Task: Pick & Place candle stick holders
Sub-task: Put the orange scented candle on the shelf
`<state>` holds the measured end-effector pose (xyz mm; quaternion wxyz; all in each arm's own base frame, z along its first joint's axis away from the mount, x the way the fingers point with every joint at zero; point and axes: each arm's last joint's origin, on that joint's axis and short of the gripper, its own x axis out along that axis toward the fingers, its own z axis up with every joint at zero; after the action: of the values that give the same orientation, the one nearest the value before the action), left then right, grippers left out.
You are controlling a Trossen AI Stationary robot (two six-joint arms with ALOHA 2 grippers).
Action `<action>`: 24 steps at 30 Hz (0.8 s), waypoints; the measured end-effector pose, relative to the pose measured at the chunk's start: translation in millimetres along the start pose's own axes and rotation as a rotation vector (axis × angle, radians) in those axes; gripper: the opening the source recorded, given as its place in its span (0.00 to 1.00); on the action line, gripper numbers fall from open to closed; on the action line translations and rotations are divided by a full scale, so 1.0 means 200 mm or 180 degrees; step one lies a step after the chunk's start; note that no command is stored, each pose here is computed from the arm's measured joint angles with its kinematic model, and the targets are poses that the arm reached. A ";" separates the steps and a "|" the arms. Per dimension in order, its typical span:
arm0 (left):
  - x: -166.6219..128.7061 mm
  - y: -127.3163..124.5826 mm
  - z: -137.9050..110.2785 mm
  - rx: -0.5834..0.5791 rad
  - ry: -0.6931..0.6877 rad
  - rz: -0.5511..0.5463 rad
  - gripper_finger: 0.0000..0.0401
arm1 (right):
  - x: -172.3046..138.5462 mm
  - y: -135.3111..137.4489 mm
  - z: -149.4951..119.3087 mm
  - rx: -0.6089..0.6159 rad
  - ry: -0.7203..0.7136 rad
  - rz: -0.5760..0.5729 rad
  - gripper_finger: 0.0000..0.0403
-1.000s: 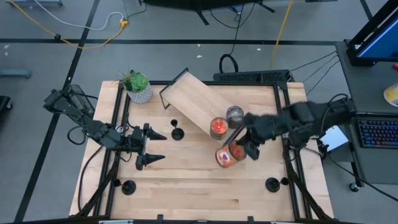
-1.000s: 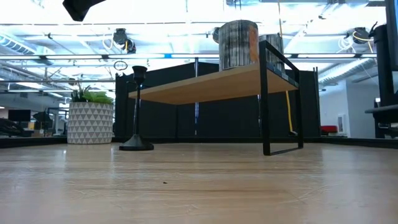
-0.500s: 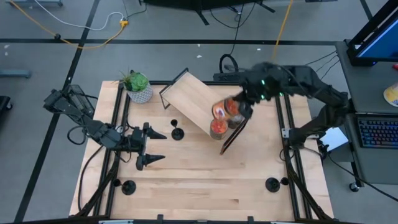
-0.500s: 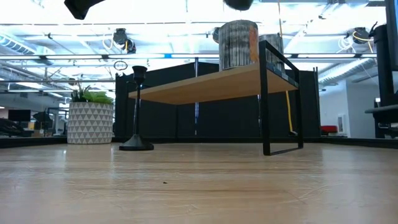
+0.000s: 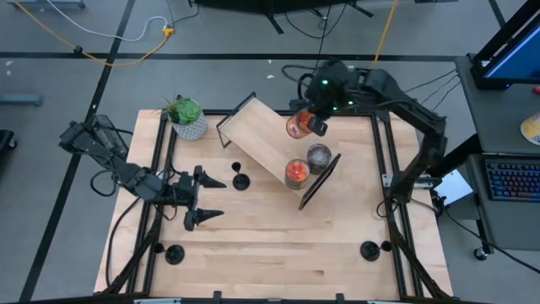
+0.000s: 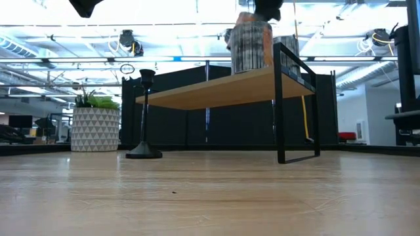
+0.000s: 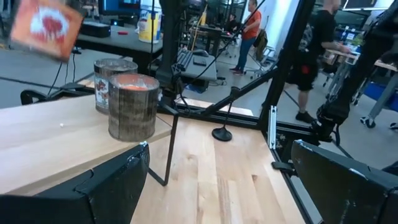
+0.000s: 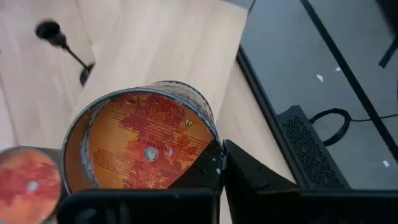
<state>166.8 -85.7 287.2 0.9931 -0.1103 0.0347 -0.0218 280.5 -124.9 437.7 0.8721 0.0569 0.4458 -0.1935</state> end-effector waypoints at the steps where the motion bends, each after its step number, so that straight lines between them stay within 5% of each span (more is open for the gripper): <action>1: 0.00 0.00 0.00 0.0004 -0.0009 0.0008 0.99 | 0.03 0.00 0.01 -0.0058 0.0045 0.0008 0.00; 10: 0.01 0.03 0.01 0.0014 0.0000 0.0004 0.99 | 0.25 0.05 0.05 -0.0523 0.0349 0.0094 0.00; 24: 0.03 0.06 0.02 0.0039 -0.0017 0.0095 0.99 | 0.34 0.18 0.04 -0.0868 0.0461 0.0384 0.00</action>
<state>173.3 -73.0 287.2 0.9940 -0.1038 0.0335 -0.0069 335.2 -113.8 385.9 0.8474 -0.0215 0.5254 -0.0739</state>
